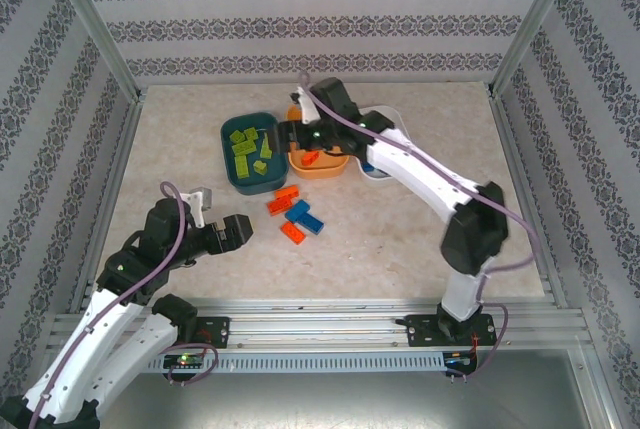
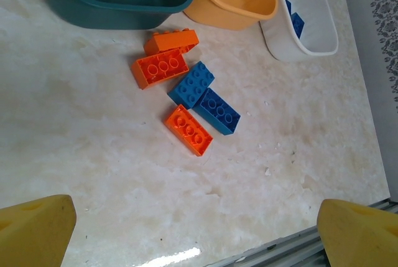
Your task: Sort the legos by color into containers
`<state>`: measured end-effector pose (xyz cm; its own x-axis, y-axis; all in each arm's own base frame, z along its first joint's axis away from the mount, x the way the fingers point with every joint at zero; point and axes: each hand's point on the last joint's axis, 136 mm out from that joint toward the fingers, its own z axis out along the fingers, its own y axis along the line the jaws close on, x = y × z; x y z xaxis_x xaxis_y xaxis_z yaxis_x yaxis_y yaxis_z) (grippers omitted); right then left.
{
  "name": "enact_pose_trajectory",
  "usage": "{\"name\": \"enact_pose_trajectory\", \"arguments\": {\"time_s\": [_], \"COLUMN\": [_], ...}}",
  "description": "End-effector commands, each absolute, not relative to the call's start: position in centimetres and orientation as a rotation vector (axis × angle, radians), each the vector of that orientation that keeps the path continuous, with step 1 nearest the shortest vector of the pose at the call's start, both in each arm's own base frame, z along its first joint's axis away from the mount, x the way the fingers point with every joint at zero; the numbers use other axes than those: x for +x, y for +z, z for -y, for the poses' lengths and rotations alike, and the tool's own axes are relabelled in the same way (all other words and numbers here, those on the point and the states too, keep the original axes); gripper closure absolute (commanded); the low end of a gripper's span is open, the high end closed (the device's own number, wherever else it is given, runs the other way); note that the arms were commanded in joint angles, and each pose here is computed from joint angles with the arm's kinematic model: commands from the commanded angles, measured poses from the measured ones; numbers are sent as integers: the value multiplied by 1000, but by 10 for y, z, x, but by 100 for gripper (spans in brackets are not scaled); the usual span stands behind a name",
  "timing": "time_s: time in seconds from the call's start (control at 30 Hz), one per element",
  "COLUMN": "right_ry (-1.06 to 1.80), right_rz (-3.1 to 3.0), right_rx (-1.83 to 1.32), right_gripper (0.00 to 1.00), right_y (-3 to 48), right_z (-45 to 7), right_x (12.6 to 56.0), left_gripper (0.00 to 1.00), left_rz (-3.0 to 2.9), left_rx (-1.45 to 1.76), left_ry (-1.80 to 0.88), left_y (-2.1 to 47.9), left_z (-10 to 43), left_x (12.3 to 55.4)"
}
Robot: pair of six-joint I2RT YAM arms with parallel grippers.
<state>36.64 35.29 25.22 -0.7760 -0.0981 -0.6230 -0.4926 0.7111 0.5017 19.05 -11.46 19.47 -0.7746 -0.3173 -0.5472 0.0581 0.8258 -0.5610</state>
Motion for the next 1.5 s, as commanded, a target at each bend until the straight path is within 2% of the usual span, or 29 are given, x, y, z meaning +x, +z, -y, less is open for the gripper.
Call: {"name": "enact_pose_trajectory", "arguments": {"time_s": [0.0,0.23,0.37,0.53,0.83,1.47], "right_ry": [771,644,623,612,537,233], "right_rz": [-2403,-2517,-2551,-2577,-2621,-2681], "right_rx": [-494,-555,-702,-839,-986,-972], "right_gripper": [14,21,23,27,29,38], "right_y": [226,175,149,125,84,34], "right_z": [-314,-260,-252,-258,-287,-301], "right_x": [339,268,237,220,220,265], "left_gripper": [0,0,0,0,0,0], "left_rz": [-2337,-2322,-2313,-2290,-2312,-2340], "left_rx": [-185,-244,-282,-336,-380,-356], "left_ry": [-744,-843,-940,-1064,-1116,-1094], "left_y": [201,188,180,171,151,146], "left_z": [114,124,136,148,151,147], "left_x": [195,203,208,212,207,206]}}
